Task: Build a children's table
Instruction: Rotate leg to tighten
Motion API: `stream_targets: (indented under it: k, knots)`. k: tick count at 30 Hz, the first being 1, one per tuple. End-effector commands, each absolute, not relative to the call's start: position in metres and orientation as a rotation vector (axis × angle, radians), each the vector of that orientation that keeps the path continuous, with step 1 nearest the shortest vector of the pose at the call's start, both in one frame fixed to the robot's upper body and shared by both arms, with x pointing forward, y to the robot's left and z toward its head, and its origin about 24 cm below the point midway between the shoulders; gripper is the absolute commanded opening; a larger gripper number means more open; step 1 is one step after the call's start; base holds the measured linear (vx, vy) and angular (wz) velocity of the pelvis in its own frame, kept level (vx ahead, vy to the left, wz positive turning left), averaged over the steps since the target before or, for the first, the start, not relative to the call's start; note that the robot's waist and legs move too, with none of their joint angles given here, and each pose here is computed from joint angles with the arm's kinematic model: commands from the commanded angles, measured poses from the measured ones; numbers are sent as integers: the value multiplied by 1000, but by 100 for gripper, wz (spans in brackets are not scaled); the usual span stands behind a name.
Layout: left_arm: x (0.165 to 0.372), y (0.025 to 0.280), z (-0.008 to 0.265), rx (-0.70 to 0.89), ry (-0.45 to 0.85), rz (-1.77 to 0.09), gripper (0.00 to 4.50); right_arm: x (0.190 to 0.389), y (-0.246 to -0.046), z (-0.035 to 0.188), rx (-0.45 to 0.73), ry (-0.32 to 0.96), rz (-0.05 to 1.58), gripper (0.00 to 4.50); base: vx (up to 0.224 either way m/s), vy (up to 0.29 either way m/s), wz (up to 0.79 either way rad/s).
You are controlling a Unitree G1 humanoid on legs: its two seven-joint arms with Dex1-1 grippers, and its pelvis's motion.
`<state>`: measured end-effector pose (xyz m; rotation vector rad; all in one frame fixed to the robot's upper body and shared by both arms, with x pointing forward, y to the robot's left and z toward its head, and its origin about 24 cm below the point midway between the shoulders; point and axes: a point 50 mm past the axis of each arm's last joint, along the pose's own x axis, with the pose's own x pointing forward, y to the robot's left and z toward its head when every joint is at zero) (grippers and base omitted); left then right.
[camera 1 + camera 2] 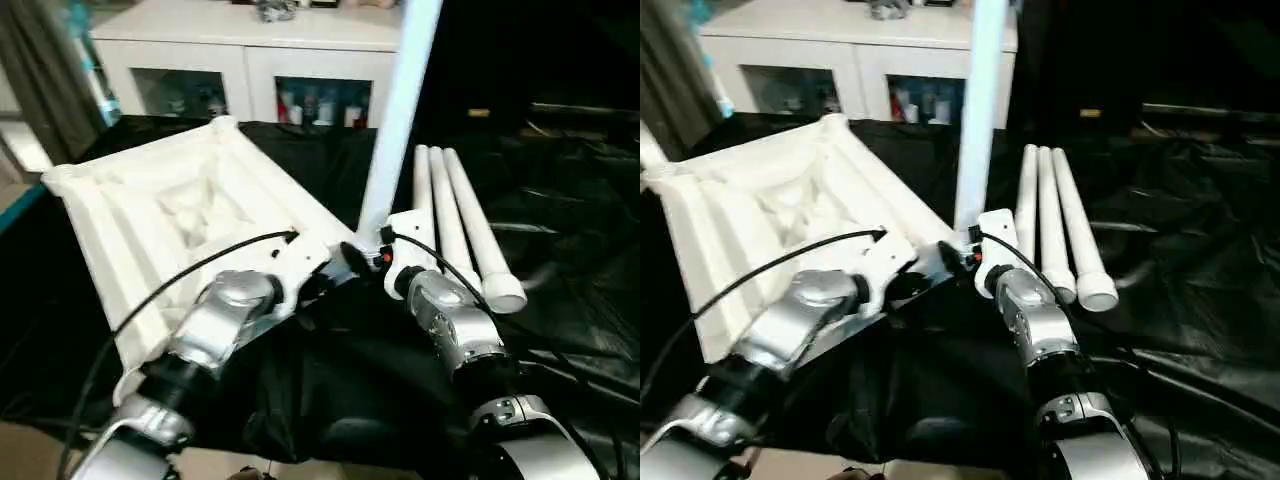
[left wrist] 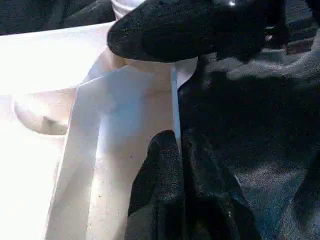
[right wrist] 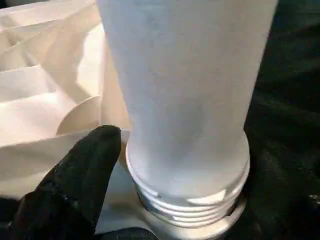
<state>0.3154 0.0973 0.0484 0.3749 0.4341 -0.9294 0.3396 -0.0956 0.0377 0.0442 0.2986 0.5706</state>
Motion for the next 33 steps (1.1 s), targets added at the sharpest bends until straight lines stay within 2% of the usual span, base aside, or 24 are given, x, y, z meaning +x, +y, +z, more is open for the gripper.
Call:
stream_targets:
  k: [1,8,14,20,26,27,33]
  knots:
    - [303,90,51,378,383,-1087,0,327,-79,37,18,317,792,381,0,0,0]
    - [293,111,53,396,403,-1175,0,320,-106,46,-85,299,923,381,31,-7,2]
    - [281,126,60,373,426,-1279,0,301,-124,51,-135,312,1065,381,39,1,0]
    - [277,134,60,363,452,-1303,0,295,-125,49,-136,320,1094,381,0,0,0]
    - [275,139,60,361,464,-1310,0,291,-121,50,-106,321,1115,340,0,0,0]
    - [275,139,60,361,466,-1310,0,290,-120,50,-103,322,1117,322,0,0,0]
    - [274,136,57,348,472,-1309,0,284,-118,40,-62,361,1115,284,0,0,0]
